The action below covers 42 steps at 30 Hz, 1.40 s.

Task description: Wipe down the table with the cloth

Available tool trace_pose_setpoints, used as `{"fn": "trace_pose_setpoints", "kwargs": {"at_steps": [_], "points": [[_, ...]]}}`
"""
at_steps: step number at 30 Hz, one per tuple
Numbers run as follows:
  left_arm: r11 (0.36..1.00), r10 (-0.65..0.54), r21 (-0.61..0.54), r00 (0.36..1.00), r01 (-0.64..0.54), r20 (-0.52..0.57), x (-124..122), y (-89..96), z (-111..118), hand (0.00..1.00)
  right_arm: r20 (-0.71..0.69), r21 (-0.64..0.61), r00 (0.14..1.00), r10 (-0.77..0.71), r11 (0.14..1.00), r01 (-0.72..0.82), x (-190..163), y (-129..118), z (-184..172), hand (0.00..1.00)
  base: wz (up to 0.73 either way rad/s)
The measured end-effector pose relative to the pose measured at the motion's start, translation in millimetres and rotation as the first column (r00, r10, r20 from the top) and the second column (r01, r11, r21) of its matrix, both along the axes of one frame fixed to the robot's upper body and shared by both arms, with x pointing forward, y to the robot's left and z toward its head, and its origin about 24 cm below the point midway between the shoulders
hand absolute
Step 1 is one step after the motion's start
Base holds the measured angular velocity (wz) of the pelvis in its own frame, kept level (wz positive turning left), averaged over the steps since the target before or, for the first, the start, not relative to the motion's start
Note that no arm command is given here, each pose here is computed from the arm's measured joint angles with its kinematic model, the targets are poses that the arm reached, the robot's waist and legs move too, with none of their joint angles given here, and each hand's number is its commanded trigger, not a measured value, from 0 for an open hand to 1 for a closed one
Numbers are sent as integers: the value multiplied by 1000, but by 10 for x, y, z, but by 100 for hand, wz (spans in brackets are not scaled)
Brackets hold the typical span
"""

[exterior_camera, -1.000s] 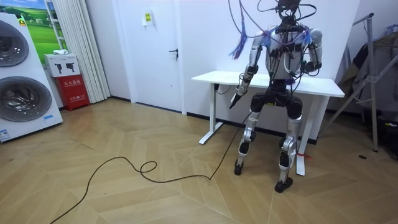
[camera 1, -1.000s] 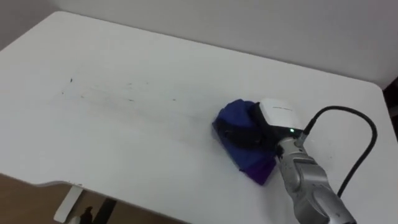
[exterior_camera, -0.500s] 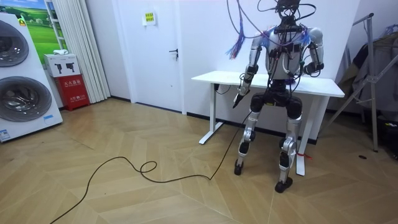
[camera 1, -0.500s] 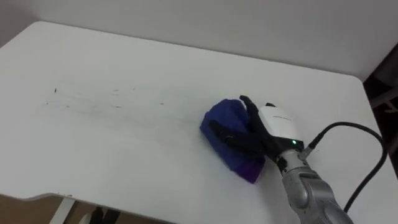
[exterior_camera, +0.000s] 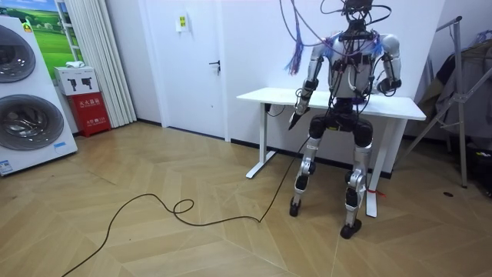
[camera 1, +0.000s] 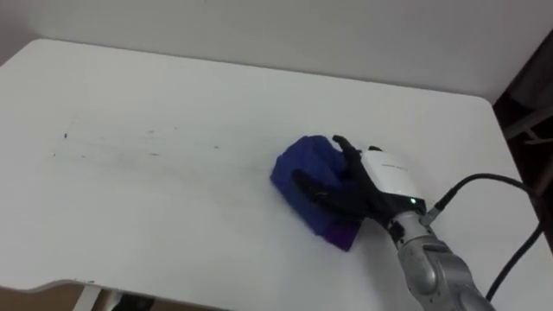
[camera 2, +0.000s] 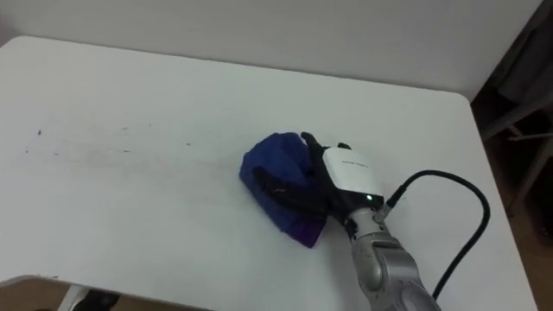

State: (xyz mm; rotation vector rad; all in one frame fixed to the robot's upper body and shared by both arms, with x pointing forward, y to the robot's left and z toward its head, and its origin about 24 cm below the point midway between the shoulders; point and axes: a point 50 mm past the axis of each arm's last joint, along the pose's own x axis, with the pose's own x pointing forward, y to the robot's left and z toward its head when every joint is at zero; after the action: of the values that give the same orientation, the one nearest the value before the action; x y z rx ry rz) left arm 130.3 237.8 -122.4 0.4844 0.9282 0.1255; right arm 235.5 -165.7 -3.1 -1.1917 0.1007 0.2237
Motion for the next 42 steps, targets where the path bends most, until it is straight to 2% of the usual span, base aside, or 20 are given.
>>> {"fn": "trace_pose_setpoints", "kwargs": {"at_steps": [7, 11, 20, 25, 32, 42], "points": [[1000, 13, -26, 1000, -13, -7, -10, 60, 8, 0, 7, -36, 987, -162, 986, 162, 59, -508, 141, 0, -11], [998, 25, -56, 1000, -26, -11, -20, 80, 7, 0, 48, -21, 968, -245, 969, 246, 72, -692, 260, 0, -16], [993, 96, -61, 995, -97, -24, -112, 284, 36, 0, 116, 1, 893, -435, 899, 438, -14, -1211, 445, 0, -7], [986, 154, -57, 988, -154, -14, -147, 427, 77, 0, 128, 71, 801, -584, 811, 580, -158, -1570, 491, 0, -9], [979, 201, -38, 979, -202, -30, -262, 532, 83, 0, 98, 53, 712, -696, 718, 694, -395, -1836, 371, 0, -3], [966, 257, -3, 966, -257, -27, -319, 685, 130, 0, -136, 60, 482, -865, 479, 876, -937, -2231, -146, 0, -3]]}}
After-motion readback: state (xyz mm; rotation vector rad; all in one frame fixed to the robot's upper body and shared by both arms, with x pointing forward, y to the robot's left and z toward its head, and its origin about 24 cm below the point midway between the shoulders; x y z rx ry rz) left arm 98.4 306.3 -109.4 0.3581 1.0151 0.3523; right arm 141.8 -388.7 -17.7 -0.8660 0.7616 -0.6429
